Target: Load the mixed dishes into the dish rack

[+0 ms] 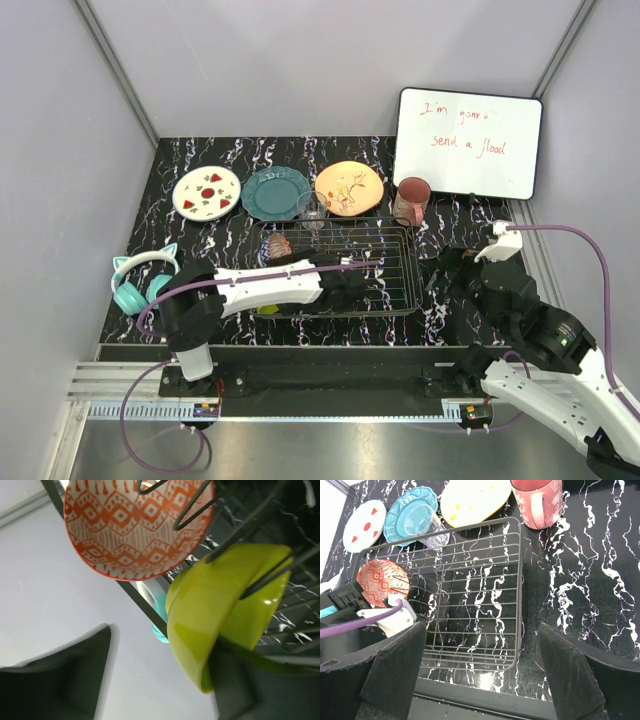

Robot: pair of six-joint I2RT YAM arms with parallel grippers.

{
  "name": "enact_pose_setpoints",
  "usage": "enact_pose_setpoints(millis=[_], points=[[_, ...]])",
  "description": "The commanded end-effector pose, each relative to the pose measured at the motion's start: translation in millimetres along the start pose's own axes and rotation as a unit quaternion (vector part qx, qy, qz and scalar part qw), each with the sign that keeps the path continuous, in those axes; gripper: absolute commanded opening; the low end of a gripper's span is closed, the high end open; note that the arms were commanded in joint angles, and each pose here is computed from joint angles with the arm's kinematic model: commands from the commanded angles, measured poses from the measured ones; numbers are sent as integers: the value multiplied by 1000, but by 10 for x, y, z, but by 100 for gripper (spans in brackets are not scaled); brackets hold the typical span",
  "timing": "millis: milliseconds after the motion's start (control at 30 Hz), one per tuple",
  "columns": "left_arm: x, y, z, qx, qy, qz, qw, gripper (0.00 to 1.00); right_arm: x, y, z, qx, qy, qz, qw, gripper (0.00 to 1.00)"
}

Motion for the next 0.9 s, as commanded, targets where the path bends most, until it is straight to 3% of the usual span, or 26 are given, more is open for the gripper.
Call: enact_pose_setpoints(millis=[0, 267, 500, 667, 867], points=[[255, 209, 222, 30, -68, 50, 996, 99, -58, 42, 6, -1, -8, -4, 1000, 100], [184, 513, 614, 54, -19, -37, 998, 99, -12, -51, 17, 17, 15, 23, 999, 100], [277, 835, 1380, 84, 120, -132, 980, 99, -25, -175, 185, 3, 12, 56, 998, 100], [568, 655, 1724, 123, 233, -107, 959, 99, -84, -351, 496, -53, -9, 70, 996, 100], [736, 199, 1813, 108, 358, -87, 923, 99, -45, -701, 1262, -205, -72, 143, 966, 100]])
Point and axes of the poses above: each gripper's point midway between its finger pads, its own y axis back along the fingers, its own z axis along the line the jaws close on, x = y × z, the point moved 5 cm from there along y, back along the fingers, and after that the axes turned 13 degrees about y, right-handed, at the moved point
